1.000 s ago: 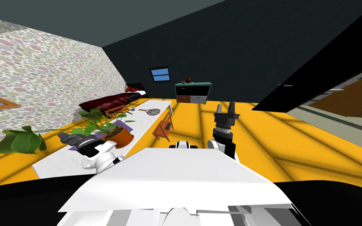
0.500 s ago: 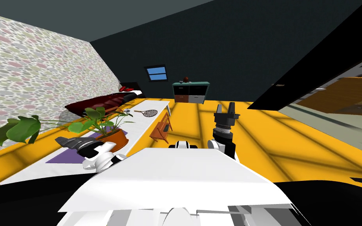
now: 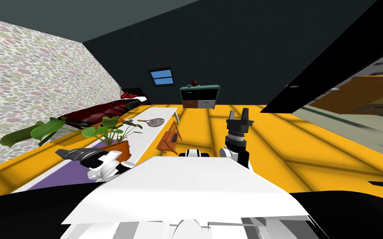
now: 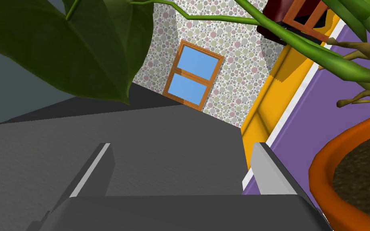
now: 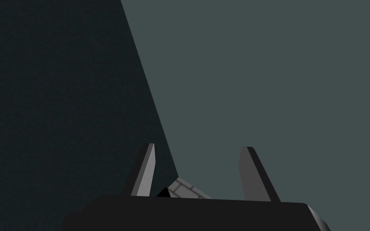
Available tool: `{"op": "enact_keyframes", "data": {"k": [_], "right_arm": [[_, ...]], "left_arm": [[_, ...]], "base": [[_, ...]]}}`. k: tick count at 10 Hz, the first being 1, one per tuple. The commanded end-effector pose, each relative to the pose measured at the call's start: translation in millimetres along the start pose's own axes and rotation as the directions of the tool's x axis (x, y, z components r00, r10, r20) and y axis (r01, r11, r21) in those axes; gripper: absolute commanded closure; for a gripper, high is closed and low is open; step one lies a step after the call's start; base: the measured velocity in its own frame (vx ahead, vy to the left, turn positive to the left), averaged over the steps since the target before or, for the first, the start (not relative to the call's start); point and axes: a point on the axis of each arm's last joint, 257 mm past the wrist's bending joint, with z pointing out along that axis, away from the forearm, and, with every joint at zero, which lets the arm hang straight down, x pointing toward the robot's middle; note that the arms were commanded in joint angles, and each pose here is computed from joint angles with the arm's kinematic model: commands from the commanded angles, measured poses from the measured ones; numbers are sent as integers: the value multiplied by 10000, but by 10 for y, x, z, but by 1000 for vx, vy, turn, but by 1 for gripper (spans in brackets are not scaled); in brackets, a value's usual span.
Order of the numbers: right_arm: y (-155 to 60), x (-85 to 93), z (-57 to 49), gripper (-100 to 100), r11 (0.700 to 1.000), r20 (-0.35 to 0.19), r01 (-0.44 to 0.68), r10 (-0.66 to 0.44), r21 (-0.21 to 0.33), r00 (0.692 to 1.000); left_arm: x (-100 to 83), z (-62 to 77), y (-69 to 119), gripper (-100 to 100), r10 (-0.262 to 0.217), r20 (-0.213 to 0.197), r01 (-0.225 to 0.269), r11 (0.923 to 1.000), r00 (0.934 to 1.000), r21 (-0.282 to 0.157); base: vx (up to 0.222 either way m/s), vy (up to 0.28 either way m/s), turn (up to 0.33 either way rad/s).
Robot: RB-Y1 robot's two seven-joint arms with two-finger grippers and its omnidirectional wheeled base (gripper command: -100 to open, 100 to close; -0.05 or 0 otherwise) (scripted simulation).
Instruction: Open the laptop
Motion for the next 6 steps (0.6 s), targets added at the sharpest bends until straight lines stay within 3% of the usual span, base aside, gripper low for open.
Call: {"op": "enact_keyframes", "data": {"k": [1,3,4,5,6], "right_arm": [[0,0,0,0,10000,0,1,-1,0,10000],[0,0,0,0,10000,1,1,-1,1,10000],[0,0,0,0,10000,1,0,0,0,10000],[0,0,0,0,10000,0,1,-1,1,10000],[0,0,0,0,10000,1,0,0,0,10000]], "left_arm": [[-274,-88,295,-100,-232,682,280,9971,9974,-704],[-266,-79,269,-100,-237,664,280,9975,9975,-650],[-392,-102,370,-100,-411,1028,501,9949,9939,-872],[-375,-81,313,-100,-422,989,498,9959,9942,-754],[-491,-116,430,-100,-581,1334,717,9924,9894,-995]], "base": [[121,25,-77],[73,11,-19],[82,26,-54],[74,18,-48],[79,36,-58]]}}
